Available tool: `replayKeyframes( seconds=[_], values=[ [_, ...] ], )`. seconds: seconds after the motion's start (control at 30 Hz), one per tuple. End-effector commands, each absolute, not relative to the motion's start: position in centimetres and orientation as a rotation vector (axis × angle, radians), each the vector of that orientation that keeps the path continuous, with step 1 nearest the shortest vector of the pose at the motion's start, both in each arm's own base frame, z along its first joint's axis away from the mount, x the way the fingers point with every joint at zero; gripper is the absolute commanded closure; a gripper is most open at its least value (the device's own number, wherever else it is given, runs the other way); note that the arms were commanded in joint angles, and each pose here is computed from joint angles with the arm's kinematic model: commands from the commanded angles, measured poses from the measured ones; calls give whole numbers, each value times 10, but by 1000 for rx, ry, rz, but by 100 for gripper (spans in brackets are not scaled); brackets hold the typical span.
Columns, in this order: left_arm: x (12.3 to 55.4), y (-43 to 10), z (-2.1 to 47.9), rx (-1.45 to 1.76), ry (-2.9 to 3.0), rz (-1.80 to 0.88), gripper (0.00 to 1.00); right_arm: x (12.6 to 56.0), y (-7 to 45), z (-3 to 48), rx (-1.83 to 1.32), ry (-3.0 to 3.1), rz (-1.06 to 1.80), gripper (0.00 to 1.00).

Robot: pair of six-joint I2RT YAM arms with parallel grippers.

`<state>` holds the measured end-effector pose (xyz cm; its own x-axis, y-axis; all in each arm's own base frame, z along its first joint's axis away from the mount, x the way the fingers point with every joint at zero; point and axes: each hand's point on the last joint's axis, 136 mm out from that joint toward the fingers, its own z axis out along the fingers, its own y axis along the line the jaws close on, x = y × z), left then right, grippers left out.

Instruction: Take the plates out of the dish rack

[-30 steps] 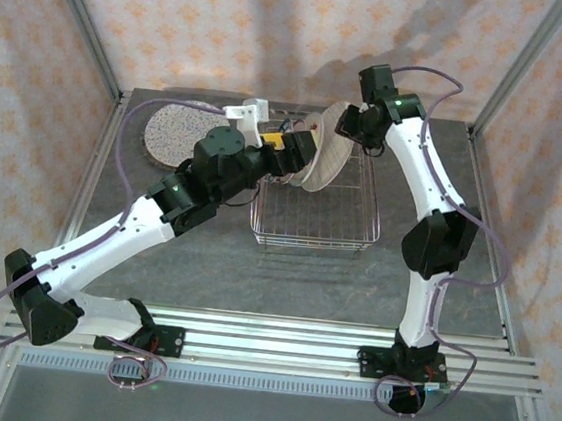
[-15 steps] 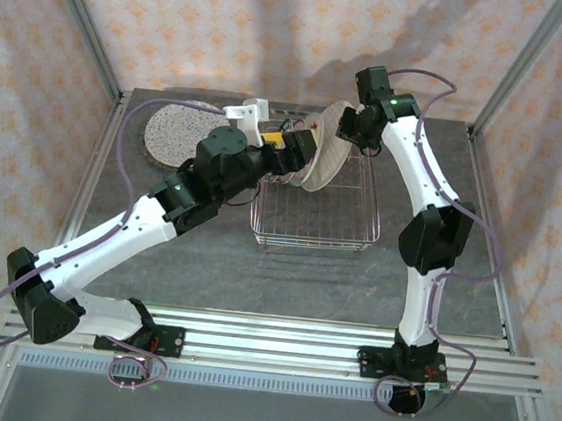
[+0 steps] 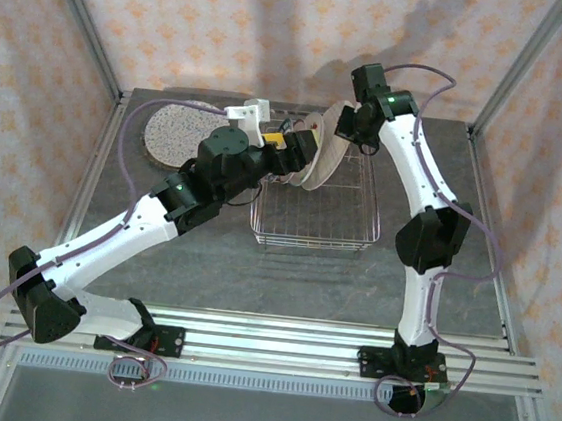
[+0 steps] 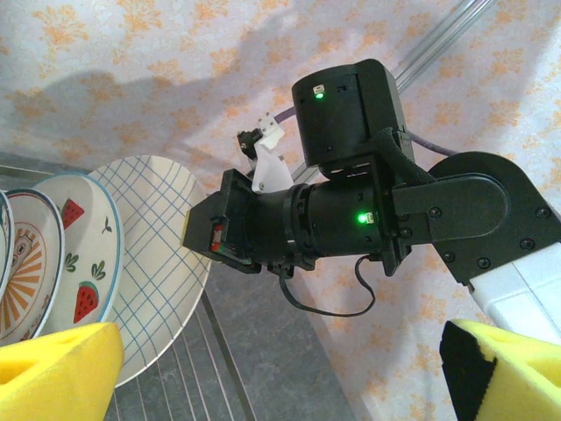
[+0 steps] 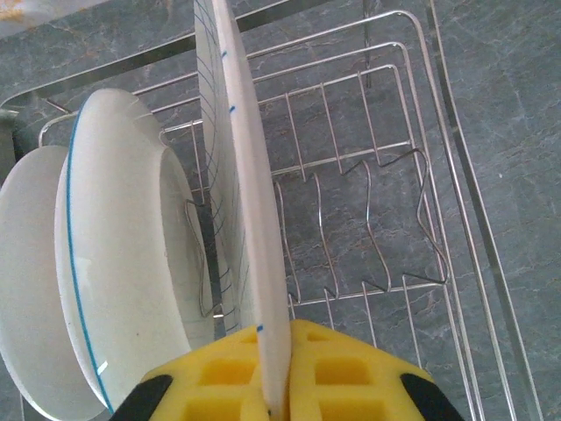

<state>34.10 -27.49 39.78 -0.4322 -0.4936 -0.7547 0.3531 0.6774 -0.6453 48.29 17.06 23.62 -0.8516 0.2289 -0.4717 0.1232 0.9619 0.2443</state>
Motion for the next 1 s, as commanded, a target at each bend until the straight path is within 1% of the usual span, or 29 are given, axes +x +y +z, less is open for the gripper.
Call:
replayKeyframes(
  seconds=[0.0, 0.17, 0.5, 0.97],
  values=[
    [339, -277, 411, -113, 1734, -984, 7, 484, 177, 260, 256, 2531, 273, 100],
    [339, -276, 412, -131, 1728, -999, 4, 480, 175, 273, 261, 2504, 220, 100],
    [338, -277, 416, -137, 1712, -1025, 4, 473, 166, 306, 282, 2423, 204, 100],
    [342, -287, 417, -149, 1708, -1078, 4, 445, 128, 350, 270, 2344, 32, 100]
  ],
)
